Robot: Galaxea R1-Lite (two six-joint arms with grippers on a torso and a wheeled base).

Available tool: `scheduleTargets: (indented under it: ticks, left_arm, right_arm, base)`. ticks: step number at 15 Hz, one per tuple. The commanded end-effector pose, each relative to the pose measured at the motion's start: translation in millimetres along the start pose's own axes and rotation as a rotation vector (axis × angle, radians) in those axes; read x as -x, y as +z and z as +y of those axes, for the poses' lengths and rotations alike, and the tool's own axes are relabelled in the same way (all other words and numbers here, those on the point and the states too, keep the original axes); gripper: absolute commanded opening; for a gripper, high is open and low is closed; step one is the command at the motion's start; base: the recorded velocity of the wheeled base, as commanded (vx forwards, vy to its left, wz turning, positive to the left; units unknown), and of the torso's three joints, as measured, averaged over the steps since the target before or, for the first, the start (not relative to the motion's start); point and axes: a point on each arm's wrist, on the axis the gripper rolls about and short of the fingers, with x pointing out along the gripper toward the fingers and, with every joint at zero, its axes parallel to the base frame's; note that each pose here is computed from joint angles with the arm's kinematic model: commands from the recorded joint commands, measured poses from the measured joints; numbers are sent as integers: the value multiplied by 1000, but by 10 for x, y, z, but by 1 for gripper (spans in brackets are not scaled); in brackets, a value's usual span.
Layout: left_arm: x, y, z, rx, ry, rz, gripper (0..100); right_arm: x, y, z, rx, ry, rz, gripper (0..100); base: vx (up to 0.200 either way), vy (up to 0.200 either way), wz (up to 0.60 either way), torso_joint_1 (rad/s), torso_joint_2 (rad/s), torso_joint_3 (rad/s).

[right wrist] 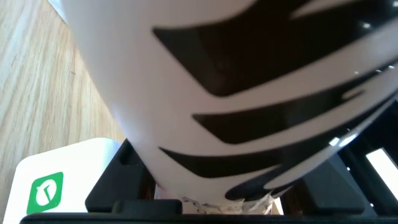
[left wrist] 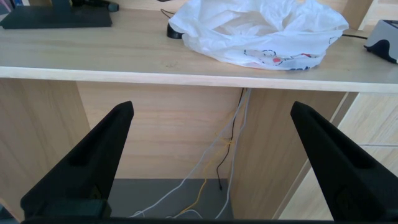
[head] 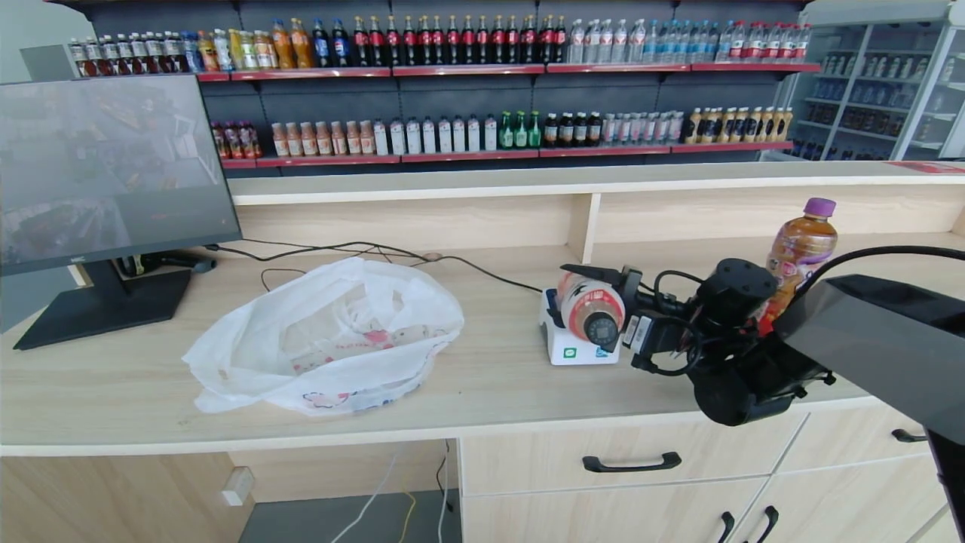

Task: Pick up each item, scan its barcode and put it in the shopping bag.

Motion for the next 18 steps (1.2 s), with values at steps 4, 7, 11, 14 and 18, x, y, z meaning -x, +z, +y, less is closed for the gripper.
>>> scheduleTargets:
  ticks: [4, 7, 11, 14, 18]
  left_arm:
    - [0, 0, 0, 1, 0, 0, 100]
    - [0, 0, 0, 1, 0, 0, 100]
    - [0, 0, 0, 1, 0, 0, 100]
    - [0, 0, 0, 1, 0, 0, 100]
    - [0, 0, 0, 1, 0, 0, 100]
  right_arm:
    - [-14, 31, -73, 22, -11, -10, 0]
    - [-13, 72, -136, 34, -18, -15, 0]
    - [-32, 171, -233, 51, -27, -30, 0]
    - [-1, 693, -469, 56, -42, -60, 0]
    - [3, 1387, -689, -96, -128, -65, 0]
  base:
    - [0, 0, 0, 0, 0, 0]
    - [0, 0, 0, 0, 0, 0]
    - [0, 0, 0, 0, 0, 0]
    - [0, 0, 0, 0, 0, 0]
    - [0, 0, 0, 0, 0, 0]
